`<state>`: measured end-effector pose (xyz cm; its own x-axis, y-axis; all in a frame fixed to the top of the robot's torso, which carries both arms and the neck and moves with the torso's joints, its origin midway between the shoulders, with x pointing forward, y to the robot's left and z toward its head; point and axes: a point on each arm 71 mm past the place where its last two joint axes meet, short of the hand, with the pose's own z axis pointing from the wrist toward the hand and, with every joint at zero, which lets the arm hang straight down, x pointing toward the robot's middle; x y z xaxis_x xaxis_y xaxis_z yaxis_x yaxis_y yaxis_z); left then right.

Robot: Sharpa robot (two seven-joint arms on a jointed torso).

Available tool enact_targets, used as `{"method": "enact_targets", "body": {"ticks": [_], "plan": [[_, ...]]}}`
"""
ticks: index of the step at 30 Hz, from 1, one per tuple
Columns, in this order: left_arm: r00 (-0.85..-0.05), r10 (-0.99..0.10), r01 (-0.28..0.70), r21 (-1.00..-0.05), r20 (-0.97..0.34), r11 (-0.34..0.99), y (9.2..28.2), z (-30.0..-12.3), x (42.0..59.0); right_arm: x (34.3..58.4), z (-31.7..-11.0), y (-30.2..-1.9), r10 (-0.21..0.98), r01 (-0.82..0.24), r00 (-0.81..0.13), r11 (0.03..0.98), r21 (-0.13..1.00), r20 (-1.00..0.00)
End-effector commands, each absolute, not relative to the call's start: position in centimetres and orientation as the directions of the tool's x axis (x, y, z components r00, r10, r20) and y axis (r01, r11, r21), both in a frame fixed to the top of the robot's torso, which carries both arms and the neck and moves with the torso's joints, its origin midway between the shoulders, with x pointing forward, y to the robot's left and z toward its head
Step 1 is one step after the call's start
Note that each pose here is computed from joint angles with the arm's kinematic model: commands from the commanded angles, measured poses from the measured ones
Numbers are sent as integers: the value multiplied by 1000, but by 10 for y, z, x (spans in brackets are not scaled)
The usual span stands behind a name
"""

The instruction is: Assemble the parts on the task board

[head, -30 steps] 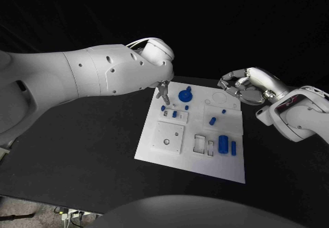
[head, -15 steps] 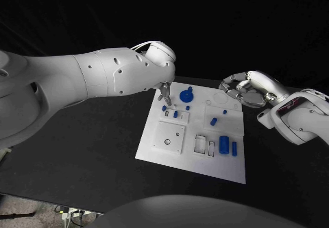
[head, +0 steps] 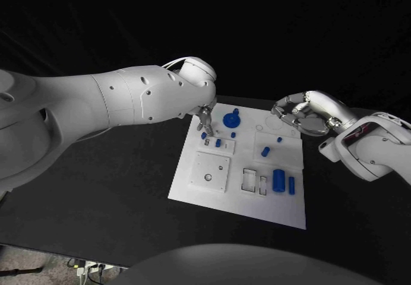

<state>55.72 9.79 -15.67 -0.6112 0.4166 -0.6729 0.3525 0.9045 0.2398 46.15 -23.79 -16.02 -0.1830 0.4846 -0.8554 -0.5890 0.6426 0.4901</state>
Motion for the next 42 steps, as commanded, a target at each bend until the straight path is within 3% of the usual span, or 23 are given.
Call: {"method": "enact_targets", "body": {"ticks": [1, 42], "plan": [[-626, 403, 359, 212, -668, 909, 97, -159, 556, 460, -162, -236, 476, -594, -203, 635, 494, -856], [-648, 382, 372, 164, -659, 914, 97, -168, 554, 459, -164, -233, 454, -595, -217, 640, 486, -864]]}}
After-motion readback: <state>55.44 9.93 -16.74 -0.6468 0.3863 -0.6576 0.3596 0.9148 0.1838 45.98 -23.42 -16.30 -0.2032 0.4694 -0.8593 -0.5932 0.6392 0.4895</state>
